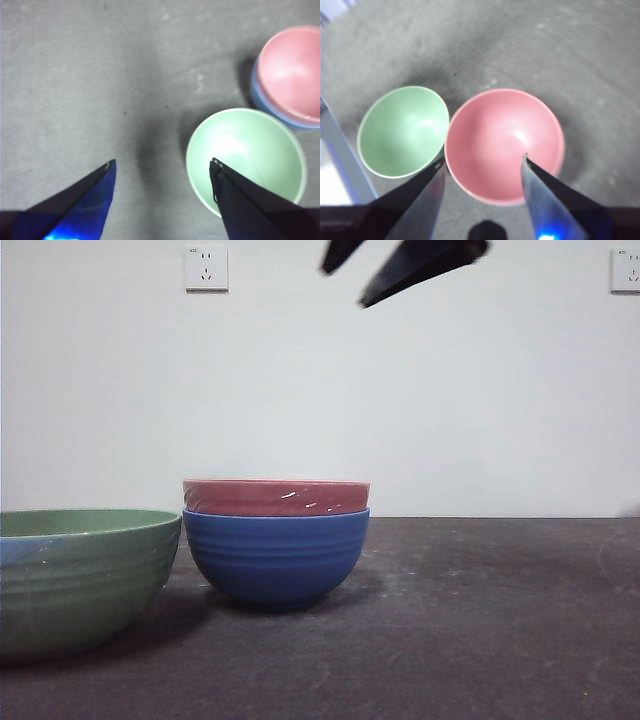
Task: Pick up the green bowl on the top,put the green bowl on the left,pick up the red bowl in the middle,put the red bowl on the right
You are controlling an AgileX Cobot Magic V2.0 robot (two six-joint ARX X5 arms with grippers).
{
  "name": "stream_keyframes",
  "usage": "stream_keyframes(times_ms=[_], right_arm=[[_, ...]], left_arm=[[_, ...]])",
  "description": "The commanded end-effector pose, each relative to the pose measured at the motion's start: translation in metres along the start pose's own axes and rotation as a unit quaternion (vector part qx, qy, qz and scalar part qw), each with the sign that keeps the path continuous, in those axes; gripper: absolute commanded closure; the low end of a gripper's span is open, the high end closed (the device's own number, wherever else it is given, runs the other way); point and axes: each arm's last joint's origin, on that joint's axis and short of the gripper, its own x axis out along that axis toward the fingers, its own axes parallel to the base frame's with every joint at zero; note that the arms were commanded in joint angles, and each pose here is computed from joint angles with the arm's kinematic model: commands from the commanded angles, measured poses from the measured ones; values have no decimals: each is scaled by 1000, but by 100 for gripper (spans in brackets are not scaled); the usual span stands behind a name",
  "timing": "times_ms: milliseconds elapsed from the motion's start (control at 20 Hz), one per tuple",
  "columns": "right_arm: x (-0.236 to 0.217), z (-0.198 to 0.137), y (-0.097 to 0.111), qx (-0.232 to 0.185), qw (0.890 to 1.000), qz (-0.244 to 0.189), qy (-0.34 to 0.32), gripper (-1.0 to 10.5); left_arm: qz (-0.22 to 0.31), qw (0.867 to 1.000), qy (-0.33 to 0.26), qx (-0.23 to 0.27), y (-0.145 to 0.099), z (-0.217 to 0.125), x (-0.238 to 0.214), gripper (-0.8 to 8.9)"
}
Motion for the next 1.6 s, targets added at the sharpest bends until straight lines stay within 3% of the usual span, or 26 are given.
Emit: stream_keyframes(times_ms=[50, 250, 650, 850, 1000, 1600], right_arm=[[31, -1, 14, -38, 999, 3, 39, 696], [79, -11, 29, -69, 993, 10, 99, 697], [143, -35, 33, -89, 979, 34, 182, 700], [148, -37, 34, -104, 976, 38, 186, 894], [147, -37, 34, -104, 976, 38, 185, 957], [129, -26, 42, -119, 981, 37, 150, 957]], left_arm=[[-3, 1000, 1, 6, 1, 0, 1, 499], [-3, 1000, 1, 6, 1, 0, 1, 499], [-3, 1000, 3, 6, 1, -1, 1, 499], [-3, 1000, 3, 7, 1, 0, 1, 499], [-3, 1000, 2, 8, 1, 0, 1, 499], [-3, 1000, -1, 8, 1, 1, 2, 499]])
